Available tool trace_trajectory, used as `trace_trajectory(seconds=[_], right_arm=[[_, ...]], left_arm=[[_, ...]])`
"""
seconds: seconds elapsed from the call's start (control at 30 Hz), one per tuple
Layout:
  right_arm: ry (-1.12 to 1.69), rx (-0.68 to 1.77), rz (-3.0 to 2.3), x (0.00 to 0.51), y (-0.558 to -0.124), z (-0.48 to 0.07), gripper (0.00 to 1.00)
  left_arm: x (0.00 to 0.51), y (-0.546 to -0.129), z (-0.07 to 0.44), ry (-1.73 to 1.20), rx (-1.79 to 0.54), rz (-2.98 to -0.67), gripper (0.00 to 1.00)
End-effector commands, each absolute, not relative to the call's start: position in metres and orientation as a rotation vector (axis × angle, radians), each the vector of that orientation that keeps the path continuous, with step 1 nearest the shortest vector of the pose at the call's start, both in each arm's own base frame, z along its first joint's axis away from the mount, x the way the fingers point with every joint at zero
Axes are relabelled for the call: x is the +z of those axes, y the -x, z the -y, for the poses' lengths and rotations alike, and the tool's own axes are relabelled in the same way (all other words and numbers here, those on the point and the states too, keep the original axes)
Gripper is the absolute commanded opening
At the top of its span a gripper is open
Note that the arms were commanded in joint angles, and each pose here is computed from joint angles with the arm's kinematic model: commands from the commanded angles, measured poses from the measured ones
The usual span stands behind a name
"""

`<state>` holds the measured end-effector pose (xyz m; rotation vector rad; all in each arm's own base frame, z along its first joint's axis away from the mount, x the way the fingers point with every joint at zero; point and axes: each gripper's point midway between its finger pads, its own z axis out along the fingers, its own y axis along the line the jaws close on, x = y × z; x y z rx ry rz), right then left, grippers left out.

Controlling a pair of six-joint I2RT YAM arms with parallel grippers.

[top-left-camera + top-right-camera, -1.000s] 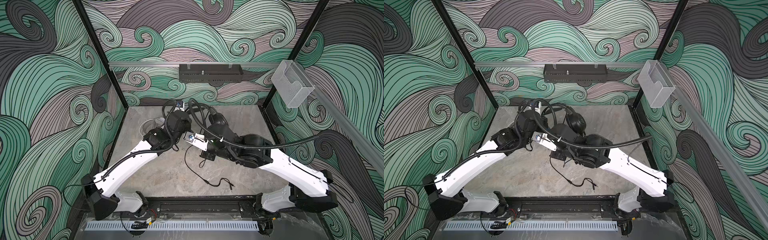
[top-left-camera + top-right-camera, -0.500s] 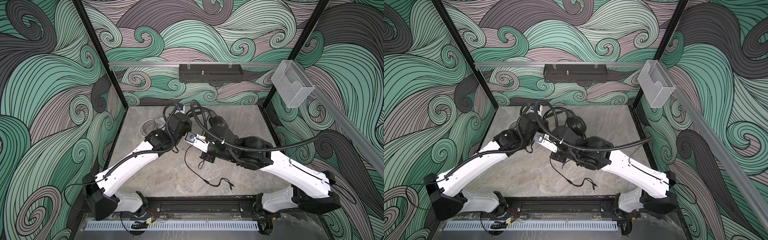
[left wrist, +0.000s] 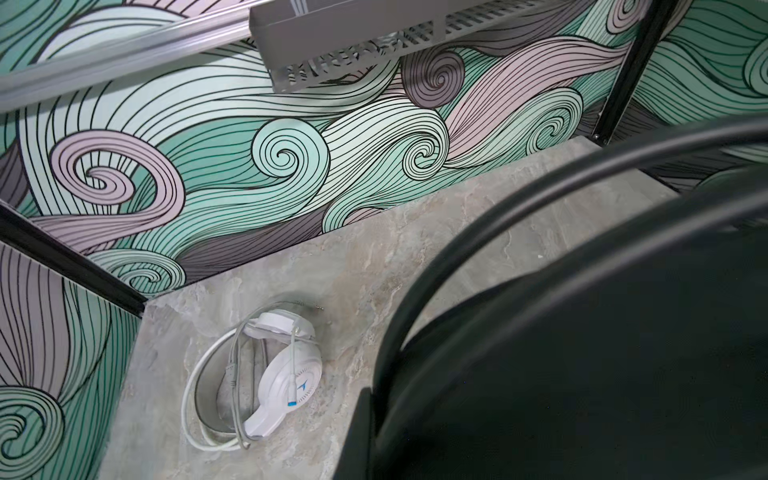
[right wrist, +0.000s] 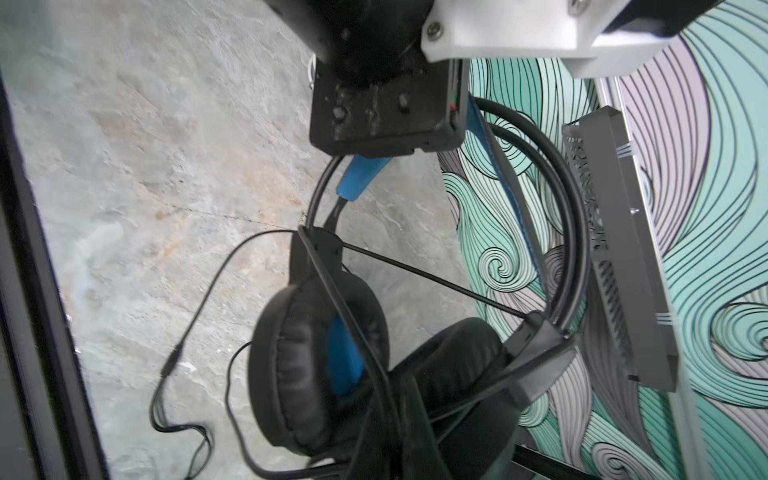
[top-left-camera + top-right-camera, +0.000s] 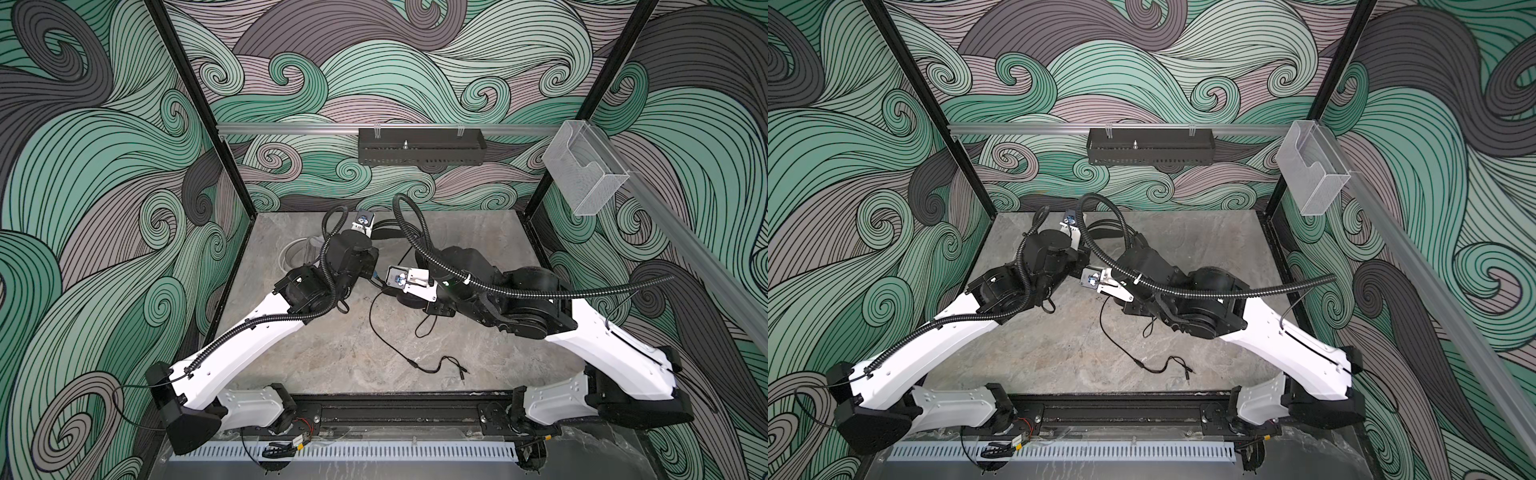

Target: Wrap the headphones

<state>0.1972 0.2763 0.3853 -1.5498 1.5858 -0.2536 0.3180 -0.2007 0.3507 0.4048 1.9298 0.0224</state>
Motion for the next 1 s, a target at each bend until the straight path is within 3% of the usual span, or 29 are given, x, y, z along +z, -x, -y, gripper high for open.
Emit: trace_trajectory(seconds=[0.0, 0.37, 0.63, 0.8, 0.97], right_arm=[[1.535, -0.482, -1.497, 0.407, -0.211, -0.258, 0.0], [1.445, -0.786, -1.41, 0.427, -0.236, -0.245, 0.0], [1.386, -0.778, -1.419, 0.437, -0.235, -0.236, 0.0], [1.313, -0.772, -1.442, 0.448, -0.244, -0.222, 0.03], [1.208, -0.597, -1.434, 0.47, -0.243, -0.229, 0.08]], left_arm=[[0.354, -0.318, 0.181, -0.502, 0.228, -1.919, 0.0], [0.353, -0.316, 0.184, -0.613, 0.312, -1.924, 0.0], [0.361, -0.318, 0.173, -0.552, 0.37, -1.915, 0.0], [0.354, -0.307, 0.182, -0.658, 0.282, -1.92, 0.0], [0.341, -0.289, 0.204, -0.796, 0.102, -1.944, 0.0]])
